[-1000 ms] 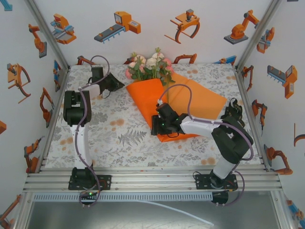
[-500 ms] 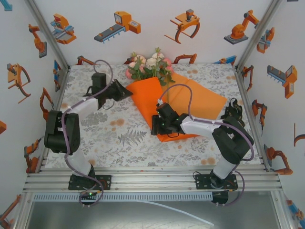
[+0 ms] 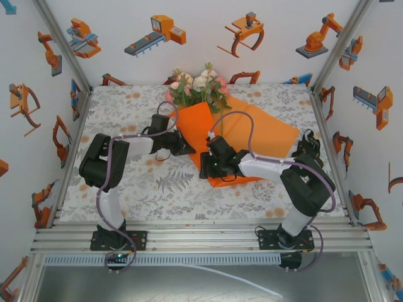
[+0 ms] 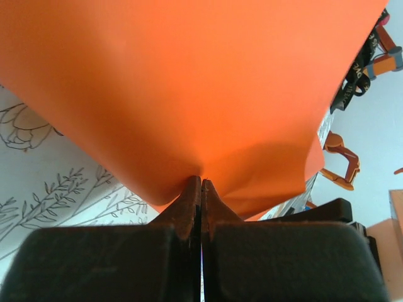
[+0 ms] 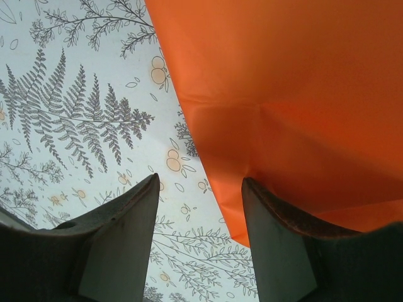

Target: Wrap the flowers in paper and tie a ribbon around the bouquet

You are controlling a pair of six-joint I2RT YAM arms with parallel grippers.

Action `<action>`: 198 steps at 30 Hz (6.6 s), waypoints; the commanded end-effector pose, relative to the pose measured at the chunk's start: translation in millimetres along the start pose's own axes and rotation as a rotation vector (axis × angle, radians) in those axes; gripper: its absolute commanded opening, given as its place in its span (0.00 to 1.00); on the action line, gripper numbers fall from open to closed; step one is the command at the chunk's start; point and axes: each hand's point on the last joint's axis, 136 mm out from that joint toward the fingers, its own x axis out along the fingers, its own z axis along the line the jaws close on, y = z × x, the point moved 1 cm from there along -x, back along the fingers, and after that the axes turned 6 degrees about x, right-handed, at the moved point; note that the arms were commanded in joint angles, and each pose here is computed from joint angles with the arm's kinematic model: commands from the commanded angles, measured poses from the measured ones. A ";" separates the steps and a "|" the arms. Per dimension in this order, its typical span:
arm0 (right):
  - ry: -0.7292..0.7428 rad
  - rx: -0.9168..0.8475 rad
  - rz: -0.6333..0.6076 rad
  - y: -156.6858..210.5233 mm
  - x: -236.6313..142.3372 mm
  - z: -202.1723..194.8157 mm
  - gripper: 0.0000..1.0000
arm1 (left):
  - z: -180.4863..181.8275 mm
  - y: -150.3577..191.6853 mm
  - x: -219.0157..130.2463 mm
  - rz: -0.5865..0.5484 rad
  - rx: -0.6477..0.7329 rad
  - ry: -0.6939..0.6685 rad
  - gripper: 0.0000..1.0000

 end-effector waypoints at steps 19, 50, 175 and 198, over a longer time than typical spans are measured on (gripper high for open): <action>0.061 0.049 0.021 14.8 0.6 -19.8 0.48 | 88.6 -71.6 -9.7 -0.182 -0.100 -0.049 0.00; 0.099 0.048 0.029 10.2 3.0 -21.2 0.46 | 170.6 -211.6 -76.3 -0.483 -0.270 -0.054 0.00; 0.148 0.535 -0.108 -15.9 -134.8 -153.0 0.76 | -76.5 43.6 49.9 0.049 0.229 0.045 0.11; 0.303 0.513 -0.039 -6.6 -54.3 -193.8 0.66 | -51.0 63.5 53.4 0.086 0.209 -0.025 0.11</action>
